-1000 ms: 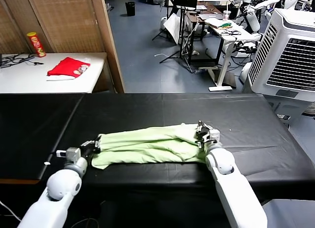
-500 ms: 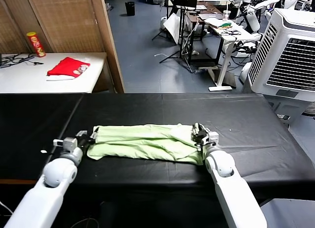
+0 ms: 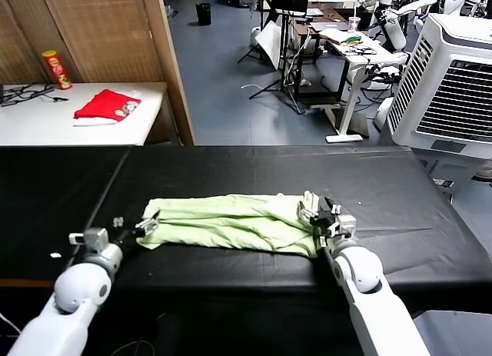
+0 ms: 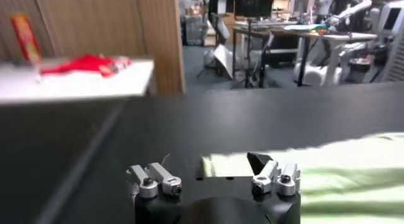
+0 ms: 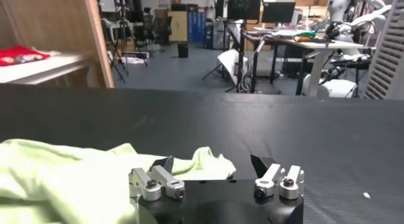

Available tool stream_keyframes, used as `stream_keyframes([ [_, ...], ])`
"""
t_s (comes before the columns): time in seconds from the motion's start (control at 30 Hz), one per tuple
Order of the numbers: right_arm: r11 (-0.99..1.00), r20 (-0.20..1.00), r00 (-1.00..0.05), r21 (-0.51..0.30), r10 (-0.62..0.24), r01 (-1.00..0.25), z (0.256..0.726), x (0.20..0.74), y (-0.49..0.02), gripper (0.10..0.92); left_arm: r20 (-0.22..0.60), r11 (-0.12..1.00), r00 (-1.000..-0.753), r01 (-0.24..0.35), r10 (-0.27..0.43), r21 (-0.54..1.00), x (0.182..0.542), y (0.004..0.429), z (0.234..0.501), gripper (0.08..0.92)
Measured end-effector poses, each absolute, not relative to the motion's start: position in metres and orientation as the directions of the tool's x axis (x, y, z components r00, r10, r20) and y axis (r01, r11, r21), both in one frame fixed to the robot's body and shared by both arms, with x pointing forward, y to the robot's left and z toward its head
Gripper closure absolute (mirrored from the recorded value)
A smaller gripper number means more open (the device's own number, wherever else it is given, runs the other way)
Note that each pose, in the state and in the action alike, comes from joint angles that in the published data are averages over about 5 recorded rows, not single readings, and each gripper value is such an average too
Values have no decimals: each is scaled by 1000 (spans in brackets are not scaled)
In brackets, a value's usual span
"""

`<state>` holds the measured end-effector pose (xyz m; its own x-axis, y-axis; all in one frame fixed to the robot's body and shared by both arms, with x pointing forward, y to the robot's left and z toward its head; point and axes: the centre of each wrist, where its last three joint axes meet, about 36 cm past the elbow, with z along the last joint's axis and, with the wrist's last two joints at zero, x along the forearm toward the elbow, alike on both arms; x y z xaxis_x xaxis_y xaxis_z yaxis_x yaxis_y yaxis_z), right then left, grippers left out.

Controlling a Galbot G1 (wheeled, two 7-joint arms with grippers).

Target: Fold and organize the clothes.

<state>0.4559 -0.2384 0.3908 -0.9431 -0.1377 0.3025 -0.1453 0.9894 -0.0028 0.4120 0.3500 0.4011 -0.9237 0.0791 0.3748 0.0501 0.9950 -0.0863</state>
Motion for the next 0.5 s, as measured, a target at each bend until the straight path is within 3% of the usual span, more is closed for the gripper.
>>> stream_keyframes([
  [0.13, 989, 300, -944, -5, -139, -148, 390, 454, -236, 224, 382, 994, -920, 47, 83, -103, 408, 344, 393, 217],
  [0.2, 989, 299, -944, -8, -141, -150, 389, 453, -235, 224, 386, 994, -919, 48, 82, -96, 405, 341, 389, 269],
  [0.5, 986, 295, -944, -26, -148, -163, 386, 447, -233, 224, 397, 993, -914, 36, 79, -113, 399, 332, 377, 750],
])
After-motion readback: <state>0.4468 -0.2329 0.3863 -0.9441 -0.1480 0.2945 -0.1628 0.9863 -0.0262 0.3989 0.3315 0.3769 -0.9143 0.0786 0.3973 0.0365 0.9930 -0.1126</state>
